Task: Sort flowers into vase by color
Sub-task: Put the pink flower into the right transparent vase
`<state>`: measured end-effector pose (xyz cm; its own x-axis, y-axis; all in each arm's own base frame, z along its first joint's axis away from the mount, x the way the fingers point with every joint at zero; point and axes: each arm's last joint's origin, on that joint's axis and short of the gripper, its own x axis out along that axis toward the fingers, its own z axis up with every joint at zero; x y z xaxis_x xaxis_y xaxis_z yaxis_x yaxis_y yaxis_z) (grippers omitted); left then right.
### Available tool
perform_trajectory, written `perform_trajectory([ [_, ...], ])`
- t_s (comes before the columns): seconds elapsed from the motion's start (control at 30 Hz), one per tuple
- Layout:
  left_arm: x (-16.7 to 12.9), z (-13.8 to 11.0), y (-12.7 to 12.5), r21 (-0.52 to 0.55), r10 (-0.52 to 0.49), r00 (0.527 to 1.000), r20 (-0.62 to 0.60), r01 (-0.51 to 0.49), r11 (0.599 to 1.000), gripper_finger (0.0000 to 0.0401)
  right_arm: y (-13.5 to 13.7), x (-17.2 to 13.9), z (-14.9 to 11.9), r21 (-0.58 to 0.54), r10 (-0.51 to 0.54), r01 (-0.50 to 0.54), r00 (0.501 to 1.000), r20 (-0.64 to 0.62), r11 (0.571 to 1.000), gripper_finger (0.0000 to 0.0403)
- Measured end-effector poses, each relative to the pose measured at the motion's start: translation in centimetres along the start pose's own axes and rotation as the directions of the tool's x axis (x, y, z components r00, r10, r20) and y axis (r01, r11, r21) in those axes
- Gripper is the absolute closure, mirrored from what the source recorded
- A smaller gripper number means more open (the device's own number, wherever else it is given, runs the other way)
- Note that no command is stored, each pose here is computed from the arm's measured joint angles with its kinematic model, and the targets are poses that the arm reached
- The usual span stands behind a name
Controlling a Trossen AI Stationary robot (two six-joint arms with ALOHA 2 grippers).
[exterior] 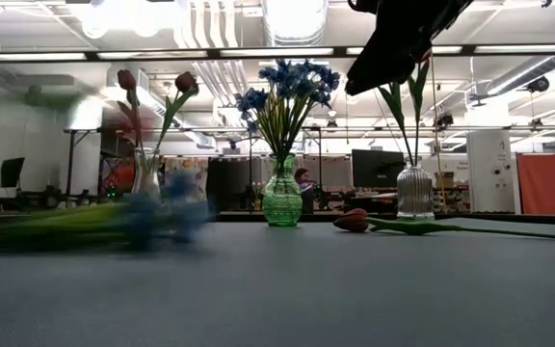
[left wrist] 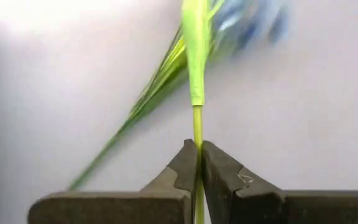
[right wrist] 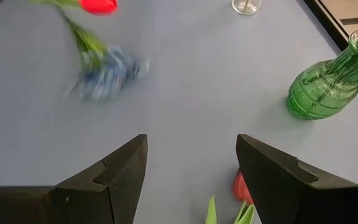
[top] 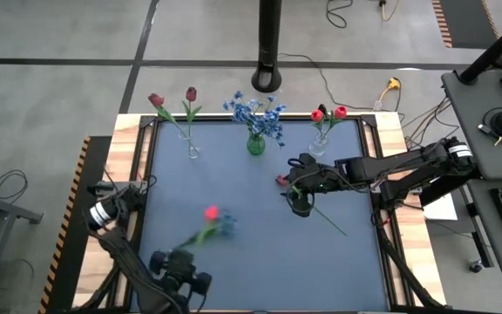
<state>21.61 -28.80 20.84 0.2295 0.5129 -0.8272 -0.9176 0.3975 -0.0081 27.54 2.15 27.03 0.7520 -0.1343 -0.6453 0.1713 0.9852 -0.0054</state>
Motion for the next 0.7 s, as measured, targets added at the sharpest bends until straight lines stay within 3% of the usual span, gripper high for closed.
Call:
perform_trajectory([
  [0.07,-1.2,0.8,-0.6,0.037,-0.117,0.986,0.122,0.113,0.993,0.04,0.0,0.0,0.0,-0.001,-0.001,0.001,1.0,-0.004,1.0,0.0165],
  [0.2,-2.2,2.0,-0.9,0.089,-0.123,0.985,0.122,0.113,0.99,0.0401,0.0,0.0,-0.1,-0.001,-0.001,0.001,1.0,-0.005,1.0,0.0165],
  [0.3,-2.3,2.5,-1.2,0.164,-0.19,0.958,0.214,0.156,0.974,0.0401,0.0,0.0,-0.1,-0.002,0.0,0.0,1.0,-0.013,1.0,0.0165],
  [0.47,-3.0,2.7,-1.6,0.311,-0.36,0.835,0.416,0.242,0.919,0.0401,0.5,-0.1,-0.2,-0.013,0.052,-0.052,0.998,-0.022,0.999,0.0165],
  [0.6,-3.6,2.5,-2.3,0.448,-0.466,0.72,0.515,0.237,0.862,0.0401,1.5,-0.5,-0.2,-0.046,0.152,-0.152,0.988,-0.014,0.987,0.0165],
  [0.7,-3.7,2.4,-3.1,0.51,-0.489,0.701,0.519,0.204,0.835,0.0401,2.2,-0.8,-0.3,-0.078,0.177,-0.178,0.984,-0.01,0.981,0.0165],
])
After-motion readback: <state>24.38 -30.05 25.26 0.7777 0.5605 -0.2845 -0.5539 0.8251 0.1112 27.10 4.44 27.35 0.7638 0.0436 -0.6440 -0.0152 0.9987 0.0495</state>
